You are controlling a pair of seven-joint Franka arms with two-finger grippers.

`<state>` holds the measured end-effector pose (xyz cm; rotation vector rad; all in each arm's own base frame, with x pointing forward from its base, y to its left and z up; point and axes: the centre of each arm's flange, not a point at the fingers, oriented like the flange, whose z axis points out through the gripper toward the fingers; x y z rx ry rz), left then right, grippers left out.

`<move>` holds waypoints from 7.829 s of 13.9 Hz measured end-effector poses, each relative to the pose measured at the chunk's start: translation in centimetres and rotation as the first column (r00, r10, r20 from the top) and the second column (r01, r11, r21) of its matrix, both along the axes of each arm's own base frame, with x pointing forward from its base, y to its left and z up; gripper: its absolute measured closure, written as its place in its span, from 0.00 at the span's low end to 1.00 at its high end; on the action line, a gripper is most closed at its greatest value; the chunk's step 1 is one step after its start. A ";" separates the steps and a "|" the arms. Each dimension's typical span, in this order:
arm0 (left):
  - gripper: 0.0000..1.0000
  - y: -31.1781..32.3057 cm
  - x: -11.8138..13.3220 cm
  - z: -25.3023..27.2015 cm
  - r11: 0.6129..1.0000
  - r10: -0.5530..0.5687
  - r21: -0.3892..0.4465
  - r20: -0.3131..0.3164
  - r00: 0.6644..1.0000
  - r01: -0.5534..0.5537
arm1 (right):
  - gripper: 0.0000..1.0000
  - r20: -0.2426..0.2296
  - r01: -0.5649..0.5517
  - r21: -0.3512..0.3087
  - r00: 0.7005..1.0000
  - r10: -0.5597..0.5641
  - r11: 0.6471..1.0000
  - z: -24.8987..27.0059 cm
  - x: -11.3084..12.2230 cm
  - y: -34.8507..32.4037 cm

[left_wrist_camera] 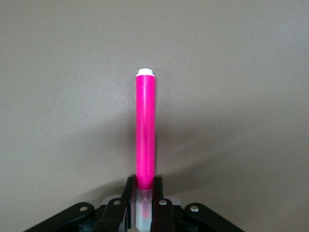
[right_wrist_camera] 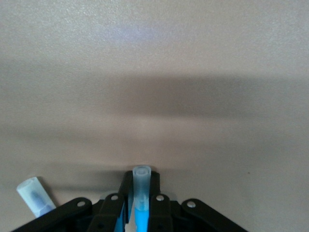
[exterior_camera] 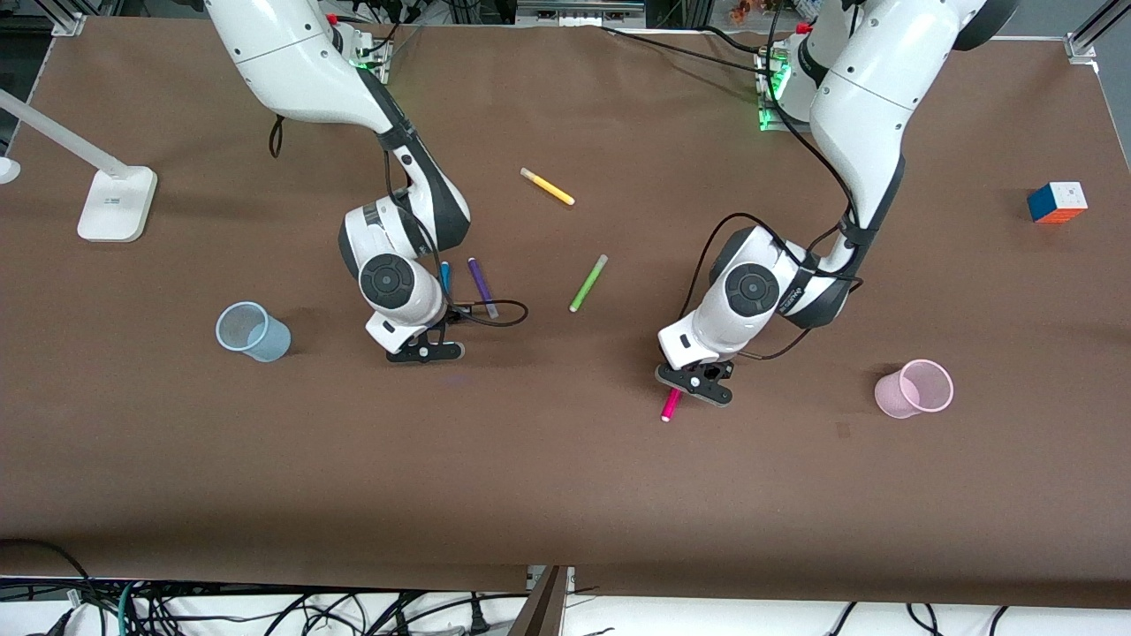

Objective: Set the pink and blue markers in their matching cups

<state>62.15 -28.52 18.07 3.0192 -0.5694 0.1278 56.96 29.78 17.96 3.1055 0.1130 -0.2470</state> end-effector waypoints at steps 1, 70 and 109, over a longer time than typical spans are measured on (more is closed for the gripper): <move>0.83 0.1 0.2 0.2 1.000 0.003 0.000 0.002 1.000 -0.003 | 0.83 0.005 -0.007 0.004 1.000 0.007 1.000 0.3 0.1 0.1; 0.00 25.5 -5.5 44.1 0.984 0.174 0.049 -0.041 0.984 -0.172 | 0.00 -0.095 -0.219 0.204 0.966 0.242 0.954 32.2 7.9 -31.7; 0.00 28.5 -2.5 40.0 0.978 0.206 0.047 -0.057 0.977 -0.204 | 0.00 -0.013 0.003 0.024 1.000 -0.002 1.000 44.4 -4.2 -31.5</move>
